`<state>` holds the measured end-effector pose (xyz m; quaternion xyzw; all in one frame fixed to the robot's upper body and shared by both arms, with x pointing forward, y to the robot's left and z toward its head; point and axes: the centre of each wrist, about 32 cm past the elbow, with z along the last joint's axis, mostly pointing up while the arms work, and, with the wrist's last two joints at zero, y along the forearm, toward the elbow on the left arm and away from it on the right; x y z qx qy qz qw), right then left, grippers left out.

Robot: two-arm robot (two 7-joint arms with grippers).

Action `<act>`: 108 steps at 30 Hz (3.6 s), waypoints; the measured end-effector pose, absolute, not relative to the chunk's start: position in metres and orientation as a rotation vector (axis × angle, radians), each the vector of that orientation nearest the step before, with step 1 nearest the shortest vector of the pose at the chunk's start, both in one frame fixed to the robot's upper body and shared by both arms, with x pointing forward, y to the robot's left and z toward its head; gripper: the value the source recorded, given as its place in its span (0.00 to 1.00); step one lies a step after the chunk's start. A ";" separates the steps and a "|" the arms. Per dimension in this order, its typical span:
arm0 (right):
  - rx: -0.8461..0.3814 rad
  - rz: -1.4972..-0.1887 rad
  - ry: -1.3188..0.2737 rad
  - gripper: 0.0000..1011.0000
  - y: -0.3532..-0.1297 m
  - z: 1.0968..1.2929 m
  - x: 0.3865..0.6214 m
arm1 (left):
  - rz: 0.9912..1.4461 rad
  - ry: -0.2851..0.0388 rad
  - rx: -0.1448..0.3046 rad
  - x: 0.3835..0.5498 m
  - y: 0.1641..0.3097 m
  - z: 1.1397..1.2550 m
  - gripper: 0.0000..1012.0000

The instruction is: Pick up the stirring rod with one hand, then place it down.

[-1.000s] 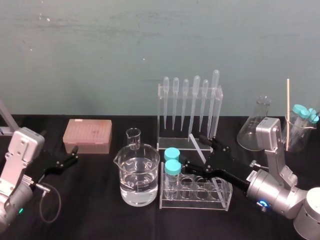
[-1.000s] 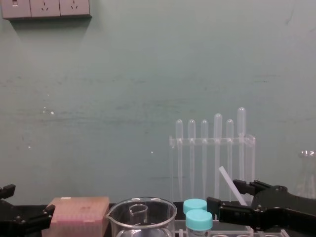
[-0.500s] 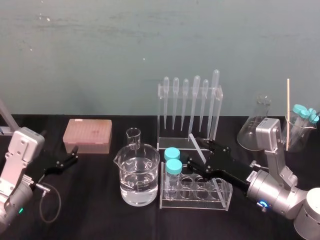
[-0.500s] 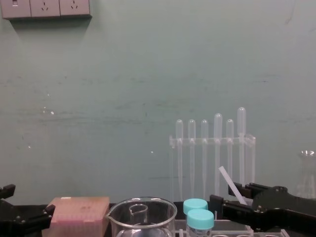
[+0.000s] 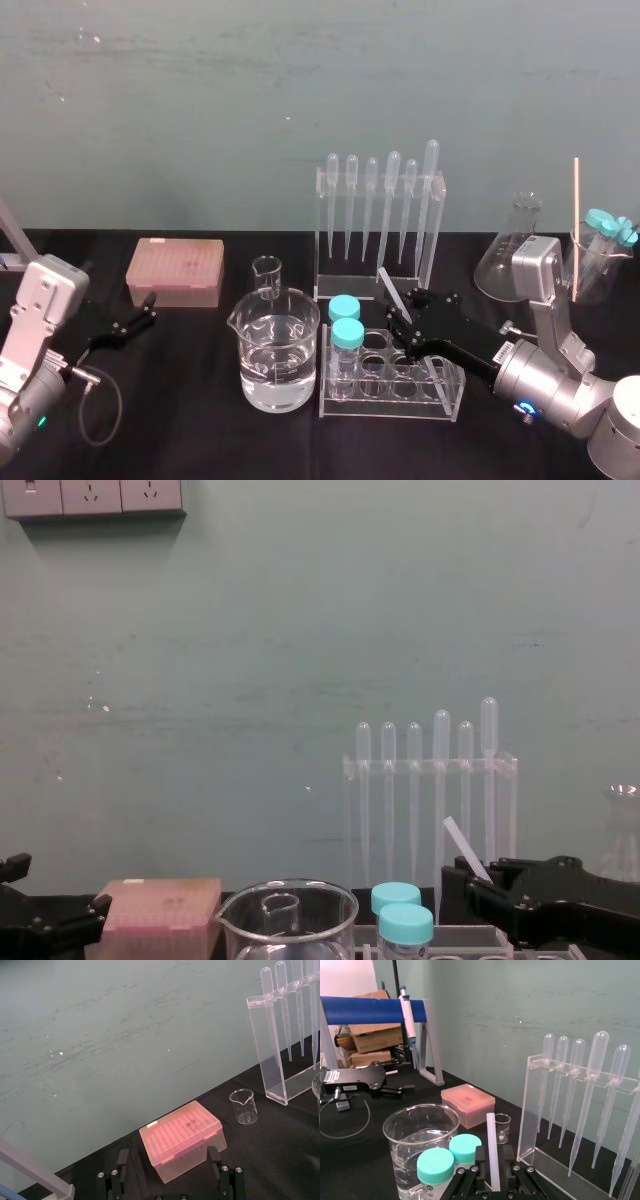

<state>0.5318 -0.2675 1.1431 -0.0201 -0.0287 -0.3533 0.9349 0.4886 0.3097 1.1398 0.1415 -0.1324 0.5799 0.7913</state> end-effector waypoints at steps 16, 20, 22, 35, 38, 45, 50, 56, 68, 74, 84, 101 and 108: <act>-0.035 -0.728 -0.073 0.07 -0.268 1.144 0.533 | 1.248 -0.285 0.304 0.489 0.310 1.140 0.99; 0.009 -0.739 -0.117 0.07 -0.269 1.148 0.535 | 1.248 -0.285 0.305 0.489 0.310 1.140 0.99; 0.046 -0.741 -0.151 0.07 -0.269 1.154 0.537 | 1.248 -0.285 0.304 0.489 0.310 1.140 0.99; 0.309 -0.750 -0.357 0.07 -0.266 1.181 0.551 | 1.248 -0.285 0.304 0.489 0.310 1.140 0.99; 0.357 -0.747 -0.383 0.07 -0.268 1.172 0.551 | 1.248 -0.285 0.305 0.489 0.310 1.140 0.99; 0.344 -0.750 -0.356 0.07 -0.277 1.147 0.546 | 1.248 -0.285 0.304 0.489 0.310 1.140 0.99; 0.324 -0.769 -0.327 0.07 -0.282 1.140 0.543 | 1.248 -0.285 0.304 0.489 0.310 1.140 0.99; 0.322 -0.768 -0.327 0.07 -0.282 1.139 0.543 | 1.248 -0.285 0.305 0.489 0.310 1.140 0.99; 0.322 -0.765 -0.331 0.07 -0.281 1.140 0.543 | 1.248 -0.285 0.304 0.489 0.310 1.140 0.99; 0.322 -0.764 -0.332 0.07 -0.281 1.140 0.543 | 1.248 -0.285 0.305 0.489 0.310 1.140 0.99; 0.323 -0.763 -0.333 0.07 -0.281 1.140 0.544 | 1.248 -0.285 0.304 0.489 0.310 1.140 0.99; 0.323 -0.763 -0.334 0.07 -0.281 1.140 0.544 | 1.248 -0.285 0.304 0.489 0.310 1.140 0.99; 0.323 -0.763 -0.334 0.07 -0.281 1.140 0.544 | 1.248 -0.285 0.304 0.489 0.310 1.140 0.99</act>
